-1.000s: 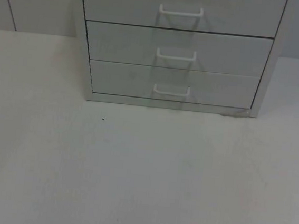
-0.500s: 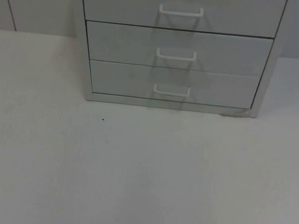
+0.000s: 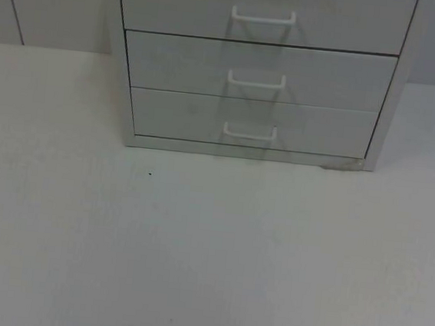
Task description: Open the drawer with the left hand, place the block into the drawer with the right hand, then close the drawer with the left hand.
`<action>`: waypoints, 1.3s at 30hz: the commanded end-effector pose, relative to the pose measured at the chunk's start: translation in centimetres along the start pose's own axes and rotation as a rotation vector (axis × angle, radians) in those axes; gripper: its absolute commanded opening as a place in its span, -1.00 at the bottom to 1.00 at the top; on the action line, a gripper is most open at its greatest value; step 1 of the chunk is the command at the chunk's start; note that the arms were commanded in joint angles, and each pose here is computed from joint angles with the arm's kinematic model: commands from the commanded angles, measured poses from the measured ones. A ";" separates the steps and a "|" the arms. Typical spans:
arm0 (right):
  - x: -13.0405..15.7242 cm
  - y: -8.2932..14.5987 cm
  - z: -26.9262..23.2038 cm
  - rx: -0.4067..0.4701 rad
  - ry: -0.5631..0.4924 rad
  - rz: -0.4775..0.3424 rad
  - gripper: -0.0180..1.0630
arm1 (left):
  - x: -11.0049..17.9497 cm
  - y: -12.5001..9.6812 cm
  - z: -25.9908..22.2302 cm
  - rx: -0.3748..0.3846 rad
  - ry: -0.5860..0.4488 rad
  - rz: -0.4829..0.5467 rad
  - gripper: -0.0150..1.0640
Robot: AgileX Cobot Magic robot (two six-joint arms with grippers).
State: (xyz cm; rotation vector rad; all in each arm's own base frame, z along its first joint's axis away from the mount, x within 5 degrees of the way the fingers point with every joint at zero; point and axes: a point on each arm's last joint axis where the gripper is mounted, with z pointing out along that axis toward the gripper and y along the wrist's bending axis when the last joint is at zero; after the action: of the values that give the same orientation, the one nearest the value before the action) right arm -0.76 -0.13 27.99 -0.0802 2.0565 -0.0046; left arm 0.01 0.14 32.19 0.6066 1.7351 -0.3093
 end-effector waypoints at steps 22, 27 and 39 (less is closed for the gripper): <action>-0.1 0.0 0.0 0.008 -0.013 -0.012 0.98 | 4.6 -0.8 0.8 0.012 0.238 -0.162 -0.98; -0.1 0.0 0.0 0.008 -0.013 -0.012 0.98 | 4.6 -0.9 0.8 0.021 0.237 -0.154 -0.98; -0.1 0.0 0.0 0.008 -0.013 -0.012 0.98 | 4.6 -0.8 0.8 0.018 0.237 -0.153 0.97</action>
State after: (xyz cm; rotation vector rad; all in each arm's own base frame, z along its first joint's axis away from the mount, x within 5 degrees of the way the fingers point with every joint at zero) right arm -0.75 -0.15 28.01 -0.0888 2.0525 -0.0130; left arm -0.42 0.15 27.56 0.5429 2.0091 -0.3621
